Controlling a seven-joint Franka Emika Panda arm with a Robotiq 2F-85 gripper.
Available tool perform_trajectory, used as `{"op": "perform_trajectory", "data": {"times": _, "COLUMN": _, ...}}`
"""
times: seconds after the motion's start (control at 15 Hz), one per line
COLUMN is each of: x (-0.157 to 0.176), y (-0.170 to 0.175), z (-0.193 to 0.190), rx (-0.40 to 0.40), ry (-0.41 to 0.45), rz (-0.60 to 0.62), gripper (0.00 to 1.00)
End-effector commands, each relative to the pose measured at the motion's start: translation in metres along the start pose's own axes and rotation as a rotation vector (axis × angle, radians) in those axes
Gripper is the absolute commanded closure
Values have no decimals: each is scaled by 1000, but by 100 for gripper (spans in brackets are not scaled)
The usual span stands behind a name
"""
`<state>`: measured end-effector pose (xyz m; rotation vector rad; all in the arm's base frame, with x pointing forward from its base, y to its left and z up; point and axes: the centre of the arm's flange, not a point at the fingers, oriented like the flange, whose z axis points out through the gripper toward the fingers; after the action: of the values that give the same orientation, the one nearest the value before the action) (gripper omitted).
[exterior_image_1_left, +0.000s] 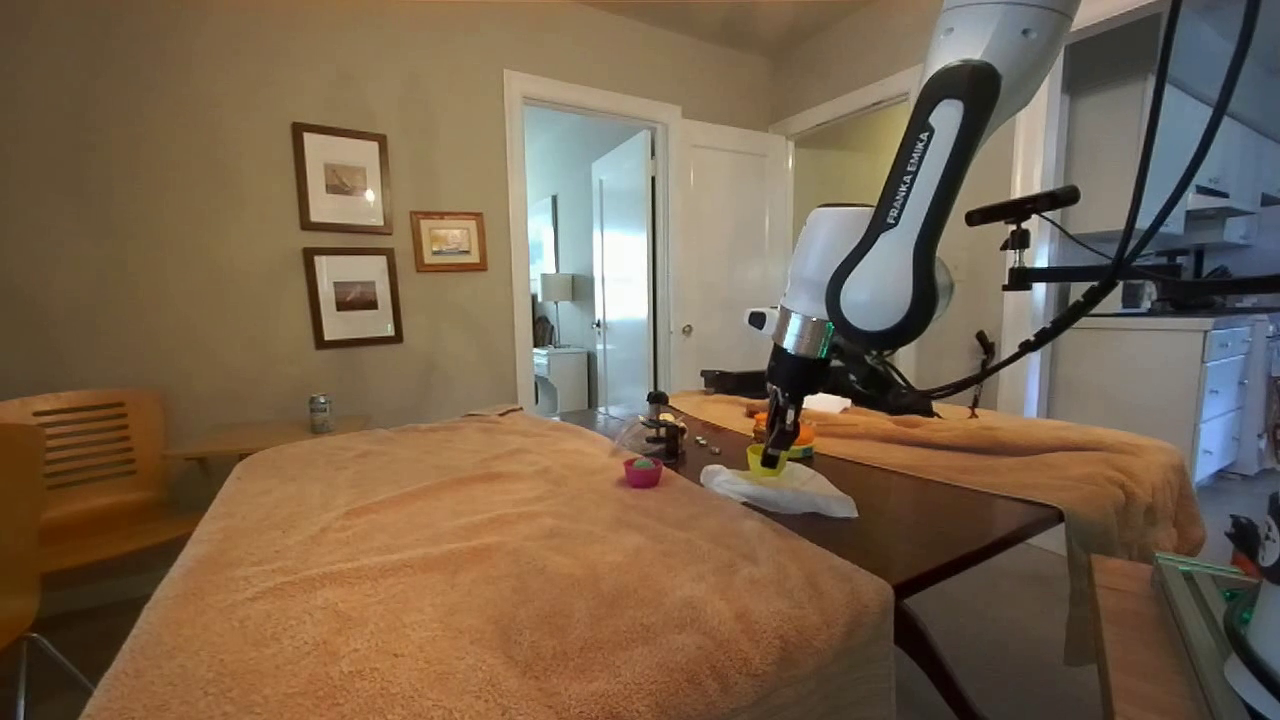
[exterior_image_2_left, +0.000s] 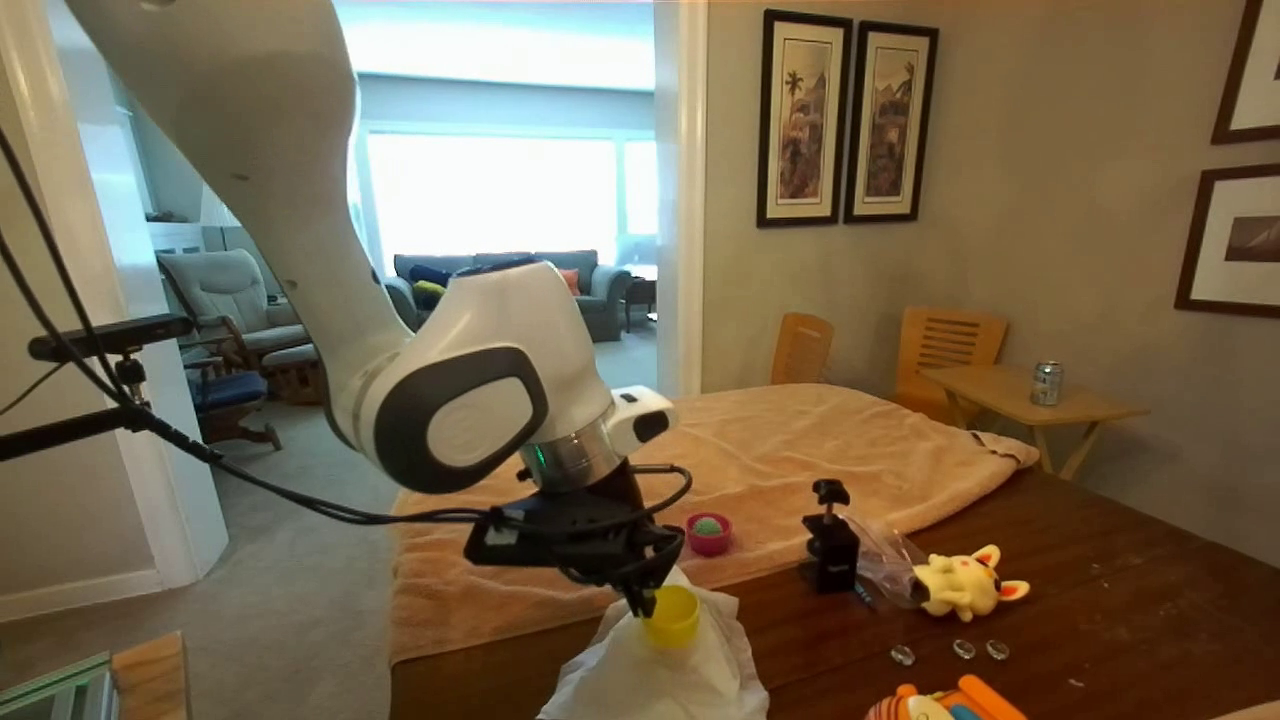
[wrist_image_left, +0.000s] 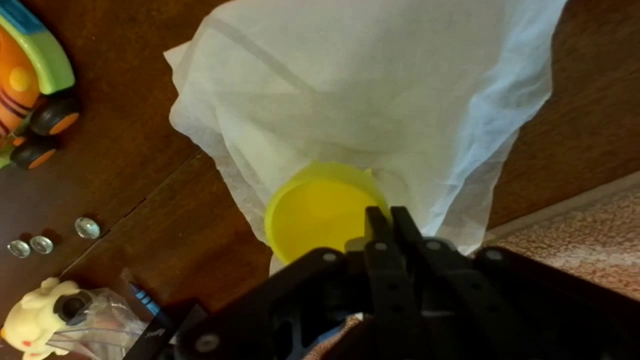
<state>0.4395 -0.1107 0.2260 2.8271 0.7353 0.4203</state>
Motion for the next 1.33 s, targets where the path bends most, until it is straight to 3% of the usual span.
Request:
{"op": "perform_trajectory", "data": {"times": 0.0, "x": -10, "y": -19, "z": -24, "rx": 7, "ry": 26, "rz": -97, "gripper": 99}}
{"op": "perform_trajectory", "data": {"times": 0.33, "x": -5, "y": -74, "z": -20, "rx": 104, "ry": 7, "rz": -287, "gripper": 99}}
{"op": "perform_trajectory", "data": {"times": 0.53, "x": 1, "y": -89, "z": -18, "rx": 100, "ry": 8, "rz": -339, "gripper": 99}}
{"op": "perform_trajectory", "data": {"times": 0.87, "x": -7, "y": -67, "z": -16, "rx": 74, "ry": 4, "rz": -298, "gripper": 99}}
{"op": "perform_trajectory", "data": {"times": 1.27, "x": -38, "y": -17, "z": 3, "rx": 50, "ry": -29, "rz": -175, "gripper": 99}}
